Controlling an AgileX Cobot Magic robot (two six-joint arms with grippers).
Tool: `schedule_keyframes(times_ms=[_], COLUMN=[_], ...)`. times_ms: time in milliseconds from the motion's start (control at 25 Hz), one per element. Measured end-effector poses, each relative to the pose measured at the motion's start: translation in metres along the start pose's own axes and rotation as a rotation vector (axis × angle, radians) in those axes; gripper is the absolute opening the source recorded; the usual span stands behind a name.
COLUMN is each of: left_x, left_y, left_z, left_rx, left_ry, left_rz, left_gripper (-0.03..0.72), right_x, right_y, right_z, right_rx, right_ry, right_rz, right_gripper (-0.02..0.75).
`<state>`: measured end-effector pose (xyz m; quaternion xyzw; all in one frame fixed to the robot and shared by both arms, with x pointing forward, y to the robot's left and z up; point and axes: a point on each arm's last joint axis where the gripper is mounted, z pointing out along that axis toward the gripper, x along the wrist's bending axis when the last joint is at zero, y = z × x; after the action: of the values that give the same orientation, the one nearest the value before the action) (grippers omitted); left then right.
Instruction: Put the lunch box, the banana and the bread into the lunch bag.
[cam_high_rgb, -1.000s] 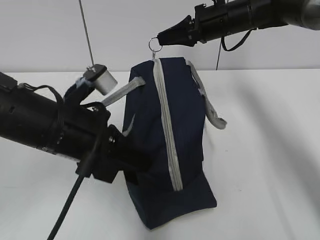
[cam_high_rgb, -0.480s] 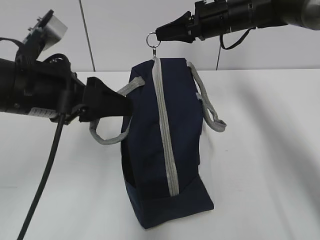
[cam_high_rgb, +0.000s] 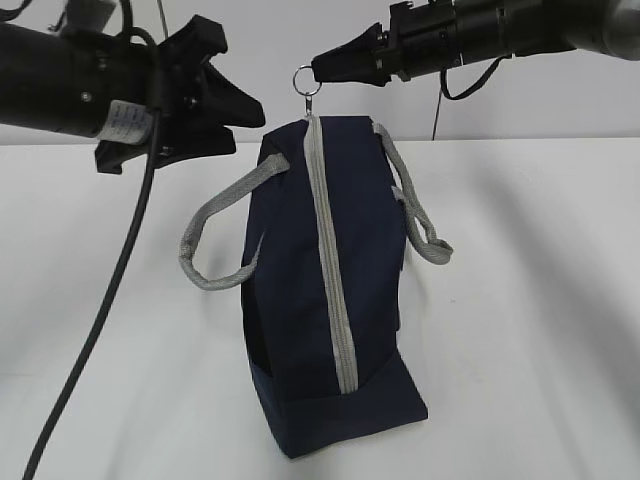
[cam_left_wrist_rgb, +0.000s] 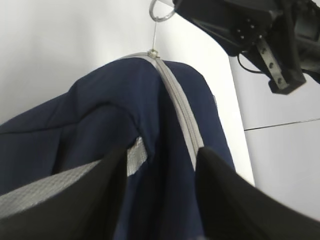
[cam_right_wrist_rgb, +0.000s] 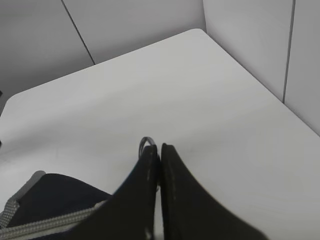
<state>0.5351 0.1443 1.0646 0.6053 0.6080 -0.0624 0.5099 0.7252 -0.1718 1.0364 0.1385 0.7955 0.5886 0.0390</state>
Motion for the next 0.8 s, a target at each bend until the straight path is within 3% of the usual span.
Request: schedule_keyframes(times_ms=[240, 360, 800], left_x=[0.012, 0.016, 0.018], left_y=[0.011, 0.014, 0.026], left_z=[0.041, 0.053, 0.071], left_rx=[0.143, 0.201, 0.22], left_ry=[0.048, 0.074, 0.077], left_rz=[-0.157, -0.17, -0.182], left_gripper=[0.316, 0.316, 0.319], right_x=[0.0, 0.0, 0.0], right_y=[0.0, 0.0, 0.0], right_z=[0.0, 0.0, 0.0], right_rx=[0.001, 0.001, 0.002], right_ry=[0.0, 0.0, 0.0], right_rz=[0.018, 0.02, 0.022], right_gripper=[-0.016, -0.016, -0.016])
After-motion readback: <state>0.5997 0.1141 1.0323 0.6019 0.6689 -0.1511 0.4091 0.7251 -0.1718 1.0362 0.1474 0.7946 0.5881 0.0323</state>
